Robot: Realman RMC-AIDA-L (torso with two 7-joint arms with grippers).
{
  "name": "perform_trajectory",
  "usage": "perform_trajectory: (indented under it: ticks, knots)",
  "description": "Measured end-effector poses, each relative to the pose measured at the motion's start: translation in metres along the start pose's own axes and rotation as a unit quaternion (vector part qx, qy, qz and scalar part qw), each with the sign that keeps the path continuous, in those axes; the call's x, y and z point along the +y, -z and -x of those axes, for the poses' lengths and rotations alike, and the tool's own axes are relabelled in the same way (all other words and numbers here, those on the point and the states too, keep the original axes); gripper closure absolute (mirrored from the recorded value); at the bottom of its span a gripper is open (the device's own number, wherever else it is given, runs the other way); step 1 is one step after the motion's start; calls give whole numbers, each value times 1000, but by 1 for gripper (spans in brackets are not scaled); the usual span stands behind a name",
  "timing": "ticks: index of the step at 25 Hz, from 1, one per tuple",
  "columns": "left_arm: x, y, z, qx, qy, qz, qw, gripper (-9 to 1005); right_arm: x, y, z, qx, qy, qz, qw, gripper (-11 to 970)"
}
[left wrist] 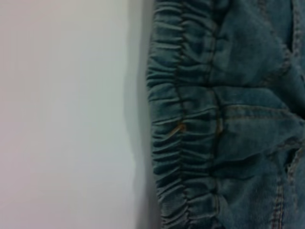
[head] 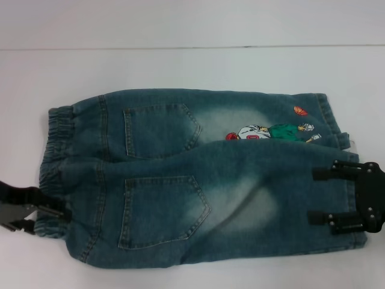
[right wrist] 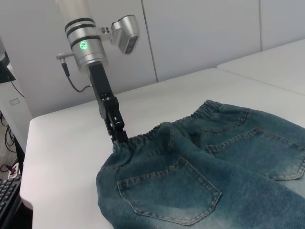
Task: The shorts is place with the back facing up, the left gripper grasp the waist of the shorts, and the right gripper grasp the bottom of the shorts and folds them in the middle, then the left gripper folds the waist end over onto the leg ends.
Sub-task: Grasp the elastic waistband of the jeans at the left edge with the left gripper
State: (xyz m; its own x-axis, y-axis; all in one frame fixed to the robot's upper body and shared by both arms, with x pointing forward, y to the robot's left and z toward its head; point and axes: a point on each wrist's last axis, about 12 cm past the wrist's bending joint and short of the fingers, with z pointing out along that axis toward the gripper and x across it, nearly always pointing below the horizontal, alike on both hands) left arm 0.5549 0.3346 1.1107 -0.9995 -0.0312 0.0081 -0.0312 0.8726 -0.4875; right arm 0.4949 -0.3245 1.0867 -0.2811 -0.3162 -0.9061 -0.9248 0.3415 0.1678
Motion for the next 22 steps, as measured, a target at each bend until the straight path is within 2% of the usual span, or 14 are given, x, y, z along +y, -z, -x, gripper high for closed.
perform_trajectory:
  ticks: [6,19,22]
  knots:
    - [-6,2,5,-4,-9,-2,1000,256,0,0,0,0,0,0,1000,14]
    - [-6,-2,6,-10,-32,8,999,267,0,1,-1,-1,-1,-2,1000,14]
    - [-8,-4,5,-7,-41,10,999,452,0,2,-1,-2,-2,-4,1000,14]
